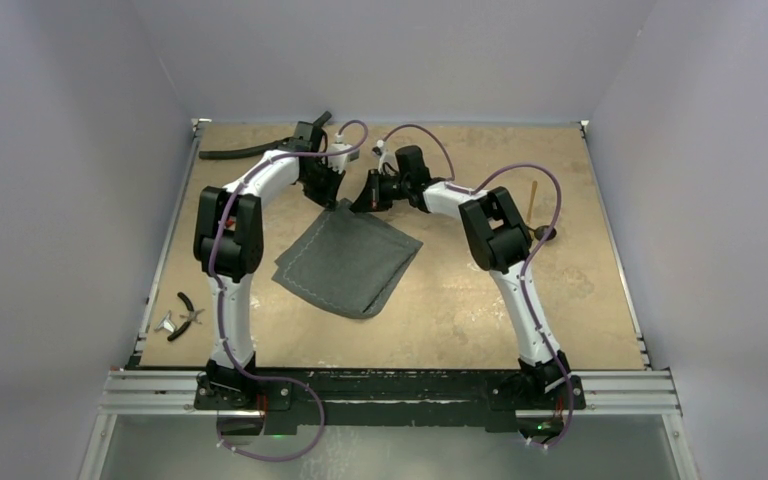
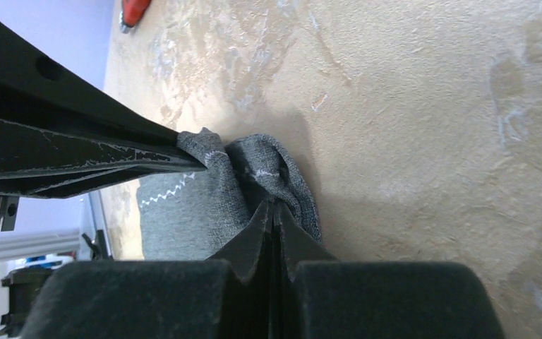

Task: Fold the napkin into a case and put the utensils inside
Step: Flatten out the lower triangle-folded napkin at the center of the board.

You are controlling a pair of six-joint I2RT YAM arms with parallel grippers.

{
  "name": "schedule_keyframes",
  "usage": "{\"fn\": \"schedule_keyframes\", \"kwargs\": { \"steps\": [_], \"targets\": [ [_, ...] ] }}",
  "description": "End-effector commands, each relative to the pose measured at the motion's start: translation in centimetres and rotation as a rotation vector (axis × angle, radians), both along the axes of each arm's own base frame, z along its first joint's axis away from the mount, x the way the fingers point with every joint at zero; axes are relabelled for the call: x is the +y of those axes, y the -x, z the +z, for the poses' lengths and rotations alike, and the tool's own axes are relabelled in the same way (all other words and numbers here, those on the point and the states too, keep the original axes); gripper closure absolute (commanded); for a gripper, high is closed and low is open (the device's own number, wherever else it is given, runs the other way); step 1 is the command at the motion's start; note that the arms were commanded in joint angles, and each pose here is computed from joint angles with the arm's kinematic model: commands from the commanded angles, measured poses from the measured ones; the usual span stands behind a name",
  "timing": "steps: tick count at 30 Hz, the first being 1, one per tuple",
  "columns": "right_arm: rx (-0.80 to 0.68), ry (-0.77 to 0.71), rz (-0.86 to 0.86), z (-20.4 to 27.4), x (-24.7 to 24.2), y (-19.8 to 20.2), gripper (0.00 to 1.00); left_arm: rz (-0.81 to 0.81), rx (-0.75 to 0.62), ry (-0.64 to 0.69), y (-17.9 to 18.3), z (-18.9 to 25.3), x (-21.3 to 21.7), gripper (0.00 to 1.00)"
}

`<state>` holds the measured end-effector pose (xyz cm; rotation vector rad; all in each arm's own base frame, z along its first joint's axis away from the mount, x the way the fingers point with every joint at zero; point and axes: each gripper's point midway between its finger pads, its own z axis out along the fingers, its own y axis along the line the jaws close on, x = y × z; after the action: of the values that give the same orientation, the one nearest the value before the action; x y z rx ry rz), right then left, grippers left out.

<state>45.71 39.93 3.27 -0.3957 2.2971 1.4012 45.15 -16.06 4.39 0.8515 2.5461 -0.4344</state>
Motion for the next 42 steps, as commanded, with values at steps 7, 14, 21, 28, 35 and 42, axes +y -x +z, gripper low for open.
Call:
{"fn": "schedule_keyframes", "kwargs": {
  "steps": [7, 14, 21, 28, 35, 42],
  "targets": [
    [0.034, -0.036, 0.040, -0.7, 0.0, 1.0, 1.00, 0.001, -0.115, 0.100, -2.4, 4.5, -2.6, 1.00],
    [0.024, -0.064, 0.055, 0.5, -0.2, 1.2, 0.99, 0.002, -0.109, 0.100, -3.5, 3.3, -4.3, 1.00],
    [-0.055, -0.118, 0.025, 5.3, -0.7, -0.7, 0.80, 0.046, -0.076, 0.029, -3.4, 0.1, -3.2, 0.94],
    [-0.154, -0.121, -0.105, 10.5, -5.2, -3.3, 0.52, 0.107, -0.103, -0.036, -3.6, -0.2, -1.7, 0.60],
    [-0.163, 0.008, -0.253, 10.1, -11.5, -0.4, 0.57, 0.122, -0.131, 0.056, -3.9, 3.9, -2.9, 0.41],
    [-0.173, -0.006, -0.208, 10.3, -11.9, 7.6, 0.78, 0.119, -0.138, 0.086, -4.1, 7.2, -3.2, 0.07]
  ]
}}
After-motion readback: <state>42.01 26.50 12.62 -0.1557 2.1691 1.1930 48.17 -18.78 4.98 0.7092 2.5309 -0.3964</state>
